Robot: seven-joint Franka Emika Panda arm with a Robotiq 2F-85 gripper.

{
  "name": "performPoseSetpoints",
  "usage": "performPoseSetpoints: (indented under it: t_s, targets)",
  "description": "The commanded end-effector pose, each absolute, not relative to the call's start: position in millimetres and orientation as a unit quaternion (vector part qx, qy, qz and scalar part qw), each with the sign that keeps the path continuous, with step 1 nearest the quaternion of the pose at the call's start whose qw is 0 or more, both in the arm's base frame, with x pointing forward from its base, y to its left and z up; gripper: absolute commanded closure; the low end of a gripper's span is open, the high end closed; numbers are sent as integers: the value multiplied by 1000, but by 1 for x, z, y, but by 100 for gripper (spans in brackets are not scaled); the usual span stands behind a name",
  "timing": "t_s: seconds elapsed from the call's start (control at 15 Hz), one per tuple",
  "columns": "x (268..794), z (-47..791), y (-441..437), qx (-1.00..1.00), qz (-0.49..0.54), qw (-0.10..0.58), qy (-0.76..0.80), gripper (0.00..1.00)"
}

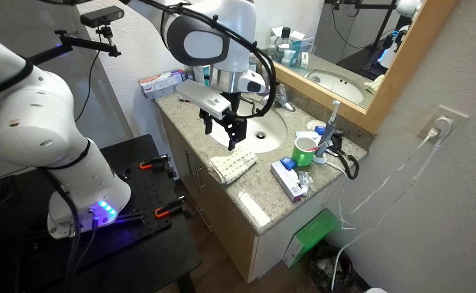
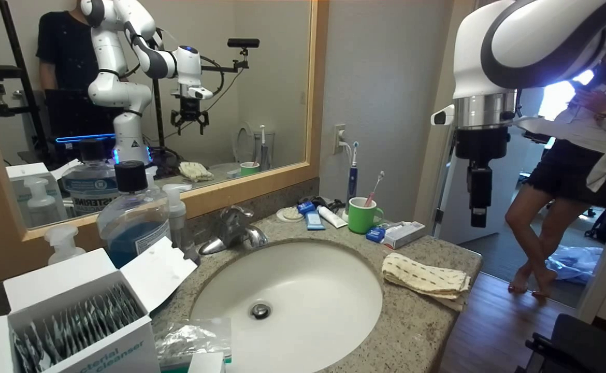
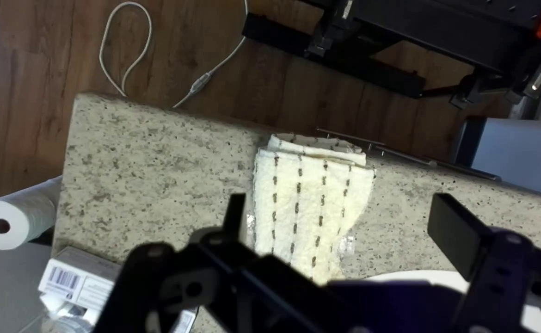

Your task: Use the towel to wipe the base top

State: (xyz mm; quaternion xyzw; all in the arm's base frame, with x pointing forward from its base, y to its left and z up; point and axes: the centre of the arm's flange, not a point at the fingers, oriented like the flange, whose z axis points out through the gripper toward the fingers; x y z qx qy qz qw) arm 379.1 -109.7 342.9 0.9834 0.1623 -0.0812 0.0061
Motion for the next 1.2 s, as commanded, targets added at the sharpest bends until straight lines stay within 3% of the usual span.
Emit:
performPoseSetpoints:
  t_s: [0.0,1.13]
  targets:
    - [385,319,-112,987,-76,9,142,0]
    - [414,215,-87,969,-146,68,187,0]
